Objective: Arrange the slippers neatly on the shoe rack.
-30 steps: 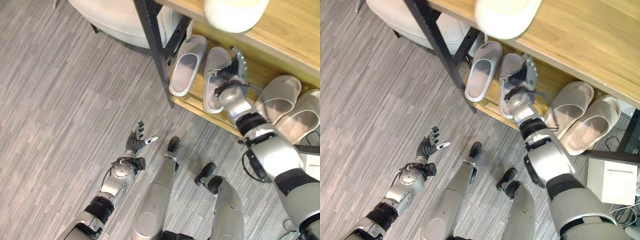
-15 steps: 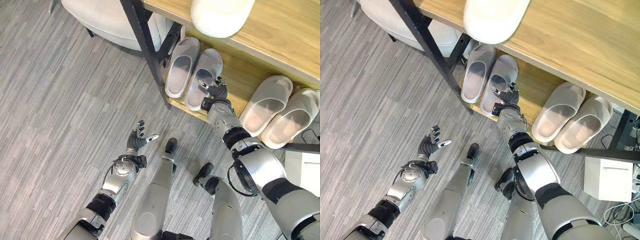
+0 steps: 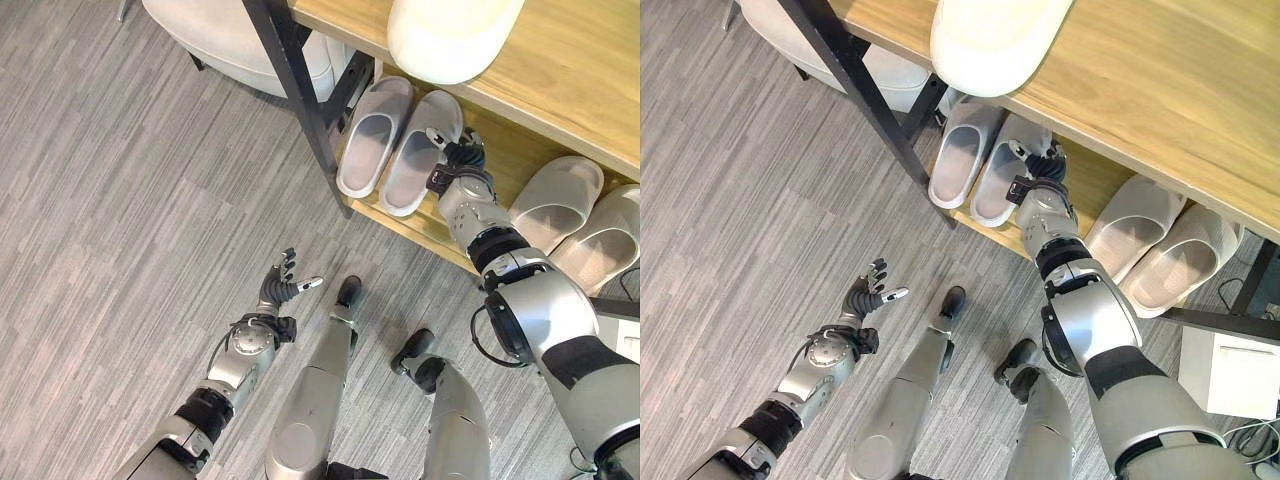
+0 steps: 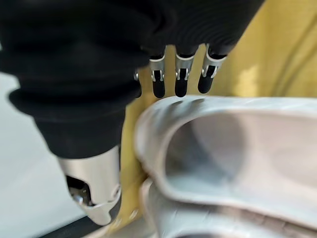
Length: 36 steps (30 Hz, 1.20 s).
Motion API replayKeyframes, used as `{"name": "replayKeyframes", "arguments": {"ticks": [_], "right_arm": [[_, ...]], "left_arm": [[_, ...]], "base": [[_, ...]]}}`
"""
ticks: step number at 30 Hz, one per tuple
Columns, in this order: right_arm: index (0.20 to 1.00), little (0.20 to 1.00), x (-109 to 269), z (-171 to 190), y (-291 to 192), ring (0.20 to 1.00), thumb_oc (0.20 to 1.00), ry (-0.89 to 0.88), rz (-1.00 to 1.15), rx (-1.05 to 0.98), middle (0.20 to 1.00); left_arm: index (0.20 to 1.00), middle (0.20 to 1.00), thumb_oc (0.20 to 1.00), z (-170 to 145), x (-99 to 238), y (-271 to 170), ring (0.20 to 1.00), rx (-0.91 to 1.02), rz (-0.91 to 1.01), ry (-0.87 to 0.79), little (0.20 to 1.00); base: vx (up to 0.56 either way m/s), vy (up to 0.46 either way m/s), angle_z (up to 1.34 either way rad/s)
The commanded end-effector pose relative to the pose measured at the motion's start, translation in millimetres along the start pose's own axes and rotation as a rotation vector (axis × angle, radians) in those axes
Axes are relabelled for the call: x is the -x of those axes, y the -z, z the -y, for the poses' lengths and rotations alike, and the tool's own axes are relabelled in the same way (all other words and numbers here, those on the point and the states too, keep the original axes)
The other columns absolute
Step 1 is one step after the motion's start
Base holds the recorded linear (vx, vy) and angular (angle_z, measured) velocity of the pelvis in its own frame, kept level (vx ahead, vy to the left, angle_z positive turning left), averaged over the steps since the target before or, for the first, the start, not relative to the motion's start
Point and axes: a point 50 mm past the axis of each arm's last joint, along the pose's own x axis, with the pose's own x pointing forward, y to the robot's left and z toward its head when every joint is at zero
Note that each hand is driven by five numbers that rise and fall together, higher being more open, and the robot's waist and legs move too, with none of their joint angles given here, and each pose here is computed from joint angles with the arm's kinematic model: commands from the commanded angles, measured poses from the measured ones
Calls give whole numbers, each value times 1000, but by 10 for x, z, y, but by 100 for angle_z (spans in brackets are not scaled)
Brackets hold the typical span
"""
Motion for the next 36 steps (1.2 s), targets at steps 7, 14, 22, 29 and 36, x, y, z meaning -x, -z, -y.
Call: {"name": "replayKeyframes", "arguments": {"ticks": [7,14,22,29,36], "right_arm": [[1000,1000,990,44,1079,1000,1000,-465,-81,130,1000],[1000,1000,1741,1169,1556,1000,1000,-550,-276,359,1000],[1000,1000,2363,1934,2187,1000,1000,-396,-685,418,1000],[1000,1000,2438,2088,2363,1000,1000,-312,-784,437,1000],[1000,1000,2381,2080,2313,1000,1000,-335,-758,472,1000]], "left_arm": [[1000,1000,1000,-257,194,377,1000,-23,-135,-64,1000],[1000,1000,1000,-565,642,791,1000,-154,-271,2,1000],[1000,1000,1000,-293,695,650,1000,-511,-211,422,1000],[1000,1000,1000,317,491,-274,1000,-656,200,767,1000],[1000,1000,1000,672,607,-1271,1000,-419,567,941,1000]], "base": [[39,-21,-43],[124,0,-27],[82,22,-31],[23,6,-26],[14,-13,-9]]}}
